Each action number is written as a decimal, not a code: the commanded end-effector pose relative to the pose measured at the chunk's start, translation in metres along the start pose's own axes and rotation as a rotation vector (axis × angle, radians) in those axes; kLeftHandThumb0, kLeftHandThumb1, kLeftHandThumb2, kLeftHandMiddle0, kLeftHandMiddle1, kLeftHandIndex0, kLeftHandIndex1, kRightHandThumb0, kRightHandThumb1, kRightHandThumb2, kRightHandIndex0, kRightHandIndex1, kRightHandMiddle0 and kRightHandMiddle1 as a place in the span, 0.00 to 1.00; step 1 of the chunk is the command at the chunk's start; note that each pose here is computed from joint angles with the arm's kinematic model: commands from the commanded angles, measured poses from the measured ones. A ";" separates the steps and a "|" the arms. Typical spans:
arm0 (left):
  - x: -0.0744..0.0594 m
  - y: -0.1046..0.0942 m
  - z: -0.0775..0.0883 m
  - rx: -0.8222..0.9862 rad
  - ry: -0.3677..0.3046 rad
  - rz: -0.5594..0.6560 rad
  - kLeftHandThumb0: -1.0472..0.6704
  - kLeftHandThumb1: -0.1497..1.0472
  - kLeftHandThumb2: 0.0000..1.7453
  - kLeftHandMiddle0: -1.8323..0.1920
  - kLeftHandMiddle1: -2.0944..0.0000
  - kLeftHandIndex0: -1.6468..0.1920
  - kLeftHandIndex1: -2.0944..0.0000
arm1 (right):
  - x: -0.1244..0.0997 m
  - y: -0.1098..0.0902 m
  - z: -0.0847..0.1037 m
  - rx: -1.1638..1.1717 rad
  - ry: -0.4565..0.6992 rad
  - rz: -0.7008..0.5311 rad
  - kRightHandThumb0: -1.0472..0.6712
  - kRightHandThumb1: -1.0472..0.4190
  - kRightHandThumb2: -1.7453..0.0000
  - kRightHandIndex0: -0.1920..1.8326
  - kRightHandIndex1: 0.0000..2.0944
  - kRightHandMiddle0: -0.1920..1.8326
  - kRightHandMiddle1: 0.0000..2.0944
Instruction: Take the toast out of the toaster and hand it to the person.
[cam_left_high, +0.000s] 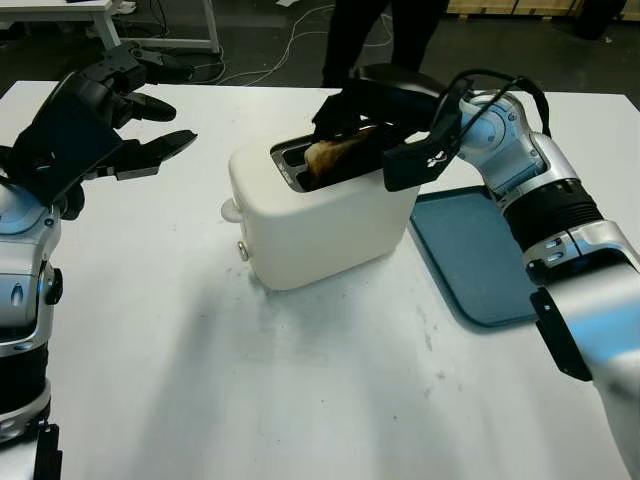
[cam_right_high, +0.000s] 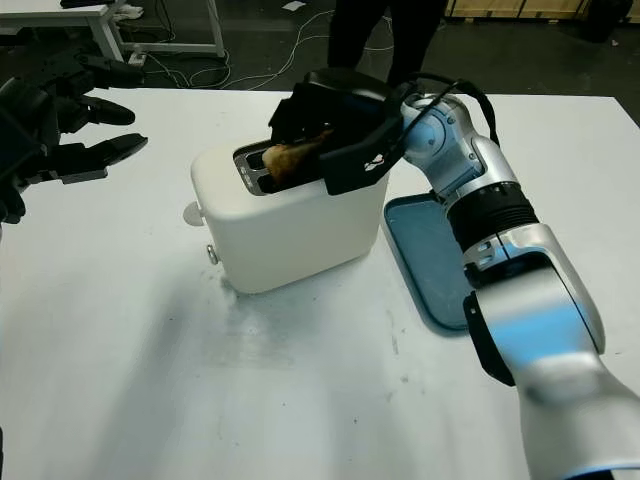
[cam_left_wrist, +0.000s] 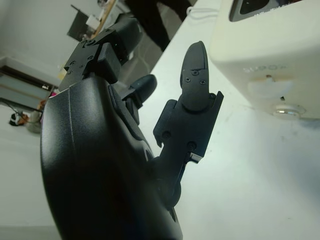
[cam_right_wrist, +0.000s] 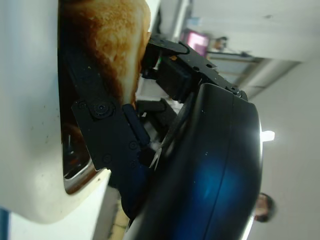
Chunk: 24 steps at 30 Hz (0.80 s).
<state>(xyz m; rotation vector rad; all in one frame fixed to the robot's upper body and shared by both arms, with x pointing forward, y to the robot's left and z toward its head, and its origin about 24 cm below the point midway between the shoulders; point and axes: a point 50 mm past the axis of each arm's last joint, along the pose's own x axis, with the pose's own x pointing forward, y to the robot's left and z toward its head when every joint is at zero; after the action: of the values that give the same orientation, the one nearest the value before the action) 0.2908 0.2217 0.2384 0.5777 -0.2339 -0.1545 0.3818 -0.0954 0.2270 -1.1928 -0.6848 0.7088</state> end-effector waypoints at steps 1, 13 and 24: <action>0.000 0.000 -0.001 -0.003 0.004 0.003 0.44 0.76 0.22 0.87 0.46 0.79 0.62 | -0.002 0.003 0.000 -0.059 -0.018 -0.029 0.32 0.12 0.97 0.60 0.83 0.51 0.83; -0.001 -0.001 -0.002 0.004 0.008 -0.005 0.42 0.77 0.21 0.87 0.46 0.79 0.62 | -0.003 -0.004 -0.004 -0.102 -0.006 -0.130 0.27 0.09 0.76 0.64 0.83 0.50 0.83; -0.001 -0.001 -0.002 0.003 0.017 -0.003 0.42 0.78 0.20 0.87 0.47 0.79 0.63 | -0.003 -0.038 -0.015 0.030 0.072 -0.251 0.31 0.09 0.75 0.62 0.83 0.48 0.83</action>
<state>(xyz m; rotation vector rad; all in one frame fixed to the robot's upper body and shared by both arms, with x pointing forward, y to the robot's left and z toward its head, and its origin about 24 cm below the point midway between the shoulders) 0.2911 0.2217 0.2375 0.5729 -0.2263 -0.1542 0.3924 -0.1119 0.2339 -1.1385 -0.7236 0.5389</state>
